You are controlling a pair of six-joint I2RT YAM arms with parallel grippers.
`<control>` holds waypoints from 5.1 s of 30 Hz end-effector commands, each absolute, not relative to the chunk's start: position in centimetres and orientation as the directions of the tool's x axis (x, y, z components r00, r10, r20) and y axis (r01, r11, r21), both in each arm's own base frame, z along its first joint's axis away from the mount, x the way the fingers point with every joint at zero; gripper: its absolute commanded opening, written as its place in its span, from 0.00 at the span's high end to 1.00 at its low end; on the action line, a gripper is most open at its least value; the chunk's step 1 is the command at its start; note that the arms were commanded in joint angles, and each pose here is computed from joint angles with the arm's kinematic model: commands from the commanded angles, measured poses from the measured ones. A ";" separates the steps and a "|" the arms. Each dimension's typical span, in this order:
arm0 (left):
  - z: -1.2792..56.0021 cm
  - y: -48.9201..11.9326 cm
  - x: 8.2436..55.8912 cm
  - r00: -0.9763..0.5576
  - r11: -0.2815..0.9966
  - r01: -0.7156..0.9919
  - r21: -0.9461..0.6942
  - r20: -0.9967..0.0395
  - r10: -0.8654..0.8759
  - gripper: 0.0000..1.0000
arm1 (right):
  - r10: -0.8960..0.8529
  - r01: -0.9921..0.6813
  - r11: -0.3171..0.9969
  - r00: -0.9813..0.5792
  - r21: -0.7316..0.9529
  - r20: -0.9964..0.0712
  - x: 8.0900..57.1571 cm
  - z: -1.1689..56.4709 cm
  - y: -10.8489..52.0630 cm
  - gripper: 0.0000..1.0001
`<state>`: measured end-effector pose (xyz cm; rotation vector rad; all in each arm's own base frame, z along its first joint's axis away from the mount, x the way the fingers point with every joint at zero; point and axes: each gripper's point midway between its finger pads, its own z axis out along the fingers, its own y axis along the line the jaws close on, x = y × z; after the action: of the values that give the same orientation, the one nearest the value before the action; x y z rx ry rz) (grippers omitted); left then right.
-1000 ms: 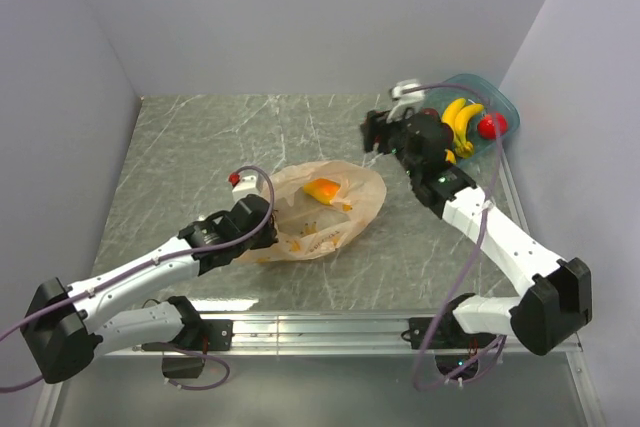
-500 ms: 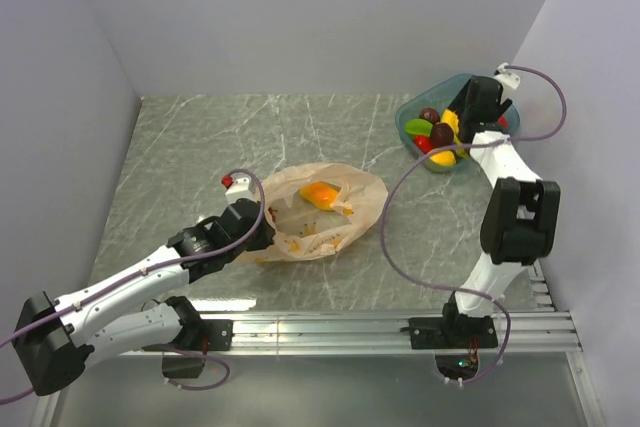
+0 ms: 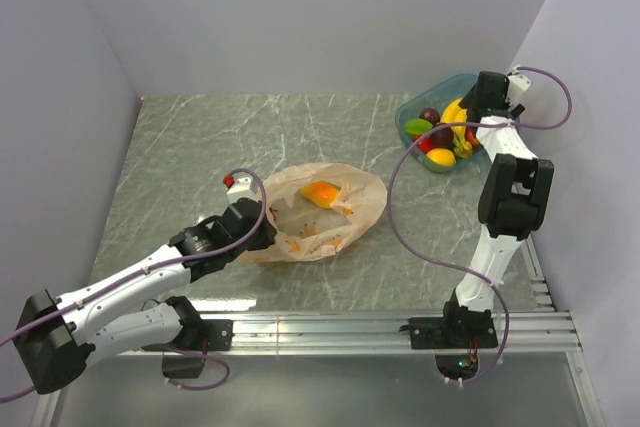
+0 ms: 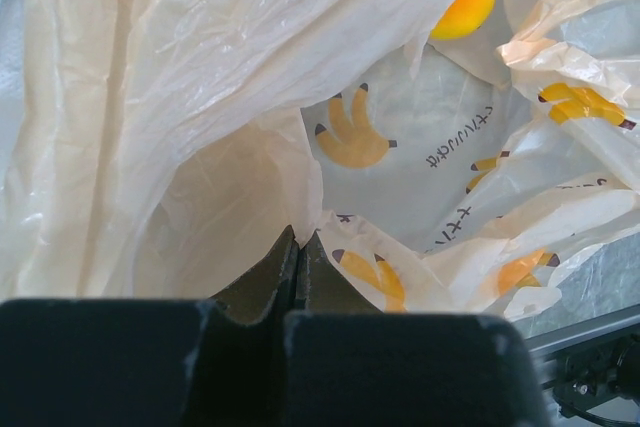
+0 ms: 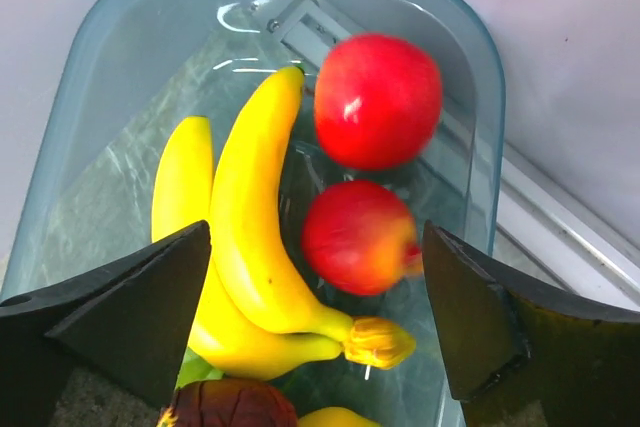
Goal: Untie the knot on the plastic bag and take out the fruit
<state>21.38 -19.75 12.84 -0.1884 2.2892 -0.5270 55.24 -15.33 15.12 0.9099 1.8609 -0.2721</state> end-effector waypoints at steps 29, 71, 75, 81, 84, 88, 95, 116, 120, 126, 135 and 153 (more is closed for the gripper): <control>15.5 -21.3 23.3 -0.678 0.906 0.037 -0.422 -0.676 -0.287 0.99 | -0.431 -0.817 0.569 -0.198 -0.095 -0.881 32.6 22.5 29.7 0.19; 13.6 -22.0 24.1 -0.698 0.932 0.052 -0.360 -0.681 -0.224 0.99 | -0.720 -0.870 0.489 -0.364 -0.060 -0.591 35.9 5.4 31.1 0.77; 12.6 -21.9 23.9 -0.708 0.929 0.035 -0.368 -0.666 -0.237 1.00 | -0.664 -0.897 0.442 -0.338 0.014 -0.667 33.0 9.4 31.8 0.94; 12.3 -21.9 23.9 -0.710 0.928 0.026 -0.372 -0.660 -0.245 0.99 | -0.550 -0.938 0.339 -0.257 0.068 -0.794 28.5 16.7 32.6 0.99; 12.2 -21.8 23.8 -0.708 0.930 0.025 -0.366 -0.663 -0.242 0.99 | -0.468 -0.962 0.263 -0.189 0.069 -0.863 26.5 21.2 33.0 0.99; 12.1 -21.8 23.7 -0.712 0.927 0.023 -0.373 -0.657 -0.247 0.99 | -0.371 -0.975 0.217 -0.133 0.054 -0.919 25.2 25.9 33.0 0.99; 11.4 -21.4 23.1 -0.722 0.929 0.018 -0.369 -0.648 -0.243 0.99 | -0.084 -0.955 0.294 -0.070 0.042 -0.994 26.4 34.5 30.6 1.00; 11.3 -19.9 22.0 -0.708 0.922 0.013 -0.388 -0.654 -0.265 0.99 | 0.341 0.389 0.882 -0.140 0.265 -0.930 53.3 29.9 -3.1 0.85; 11.2 -20.0 21.9 -0.708 0.918 0.013 -0.395 -0.652 -0.271 0.99 | 0.396 0.445 0.846 -0.152 0.295 -0.906 55.8 27.5 -3.9 0.78; 11.1 -20.1 21.8 -0.714 0.916 0.009 -0.401 -0.644 -0.274 0.99 | 0.443 0.483 0.817 -0.180 0.314 -0.878 57.5 25.0 -4.1 0.36; 11.2 -19.8 21.7 -0.708 0.914 0.001 -0.406 -0.646 -0.286 1.00 | 0.430 0.441 0.841 -0.192 0.314 -0.882 56.4 26.4 -3.5 0.13; 10.9 -17.3 20.8 -0.698 0.922 -0.109 -0.372 -0.632 -0.337 1.00 | -0.051 -0.772 0.599 -0.302 0.213 -0.952 34.2 28.7 29.7 0.24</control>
<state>20.98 -18.36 10.96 -0.2553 2.3387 -0.4329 39.64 23.35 29.92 -0.3429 1.8188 0.6573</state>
